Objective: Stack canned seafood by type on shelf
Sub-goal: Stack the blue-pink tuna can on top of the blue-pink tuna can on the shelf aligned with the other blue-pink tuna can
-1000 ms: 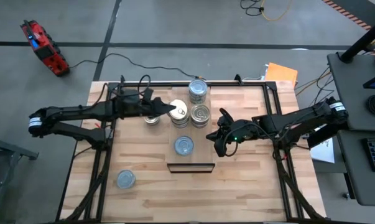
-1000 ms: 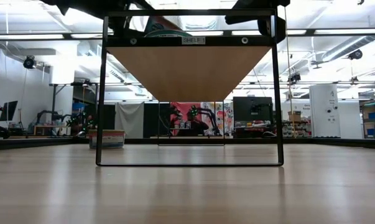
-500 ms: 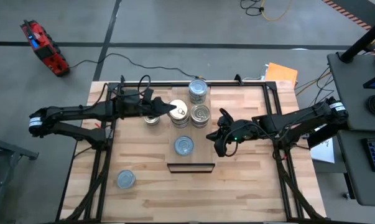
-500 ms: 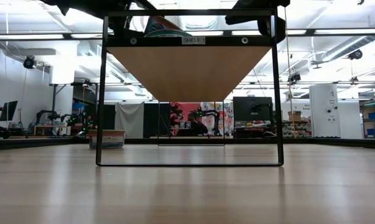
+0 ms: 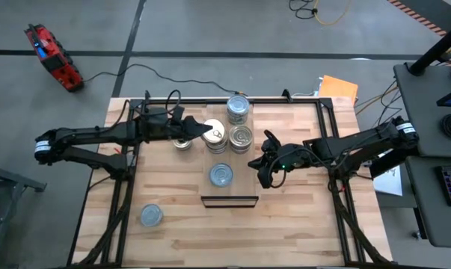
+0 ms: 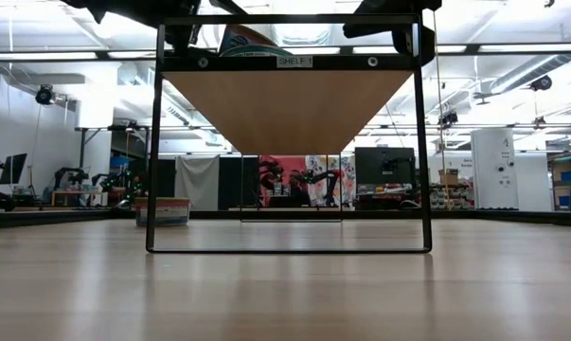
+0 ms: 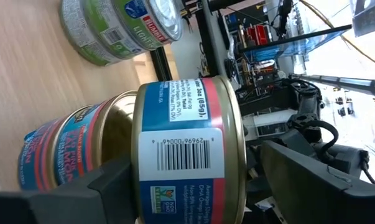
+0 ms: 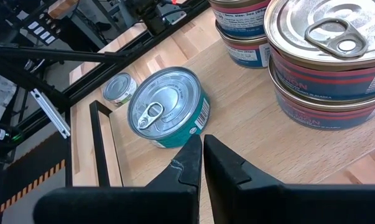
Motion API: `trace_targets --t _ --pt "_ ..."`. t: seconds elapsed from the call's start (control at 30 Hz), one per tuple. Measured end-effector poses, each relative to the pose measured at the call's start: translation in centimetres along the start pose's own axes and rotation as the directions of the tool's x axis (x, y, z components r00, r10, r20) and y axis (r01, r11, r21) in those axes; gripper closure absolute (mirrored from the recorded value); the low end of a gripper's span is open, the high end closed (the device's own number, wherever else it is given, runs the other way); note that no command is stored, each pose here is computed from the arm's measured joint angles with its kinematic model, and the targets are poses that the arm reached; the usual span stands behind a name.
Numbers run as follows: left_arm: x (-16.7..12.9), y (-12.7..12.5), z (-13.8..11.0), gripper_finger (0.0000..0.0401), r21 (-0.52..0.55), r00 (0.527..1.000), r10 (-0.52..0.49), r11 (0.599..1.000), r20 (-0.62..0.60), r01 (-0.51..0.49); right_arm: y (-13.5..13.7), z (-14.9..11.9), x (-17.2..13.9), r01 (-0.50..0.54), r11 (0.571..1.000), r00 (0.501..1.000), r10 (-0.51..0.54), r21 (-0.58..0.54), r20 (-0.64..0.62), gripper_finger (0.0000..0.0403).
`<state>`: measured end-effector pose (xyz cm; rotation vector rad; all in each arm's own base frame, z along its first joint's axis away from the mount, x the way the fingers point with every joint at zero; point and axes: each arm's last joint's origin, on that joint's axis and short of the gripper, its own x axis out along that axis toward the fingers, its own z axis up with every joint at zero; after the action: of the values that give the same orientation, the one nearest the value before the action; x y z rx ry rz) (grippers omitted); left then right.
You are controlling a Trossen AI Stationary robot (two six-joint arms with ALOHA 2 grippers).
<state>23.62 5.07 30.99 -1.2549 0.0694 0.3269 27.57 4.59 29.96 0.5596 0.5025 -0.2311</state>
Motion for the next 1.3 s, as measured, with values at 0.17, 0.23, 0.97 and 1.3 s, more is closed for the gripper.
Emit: trace_targets --t 0.17,0.23,0.97,1.3 --pt "-0.01 -0.05 0.01 0.0109 -0.008 1.000 -0.005 1.000 0.001 0.005 -0.01 -0.01 0.01 0.001 1.000 1.000 -0.001 0.000 0.000 0.0394" --pt "-0.01 -0.05 0.00 0.0109 -0.016 1.000 -0.006 1.000 -0.003 0.006 -0.01 -0.01 0.01 0.001 1.000 1.000 -0.001 0.001 0.000 0.0394" --pt "0.05 -0.12 0.05 0.0117 -0.147 1.000 -0.010 0.989 0.016 0.012 -0.07 0.04 0.01 0.020 1.000 1.000 -0.020 0.005 0.017 0.0394" --pt "0.18 0.12 -0.03 0.0117 -0.155 1.000 0.010 0.988 0.009 -0.009 -0.07 0.04 0.01 0.020 1.000 1.000 -0.020 0.017 0.018 0.0394"
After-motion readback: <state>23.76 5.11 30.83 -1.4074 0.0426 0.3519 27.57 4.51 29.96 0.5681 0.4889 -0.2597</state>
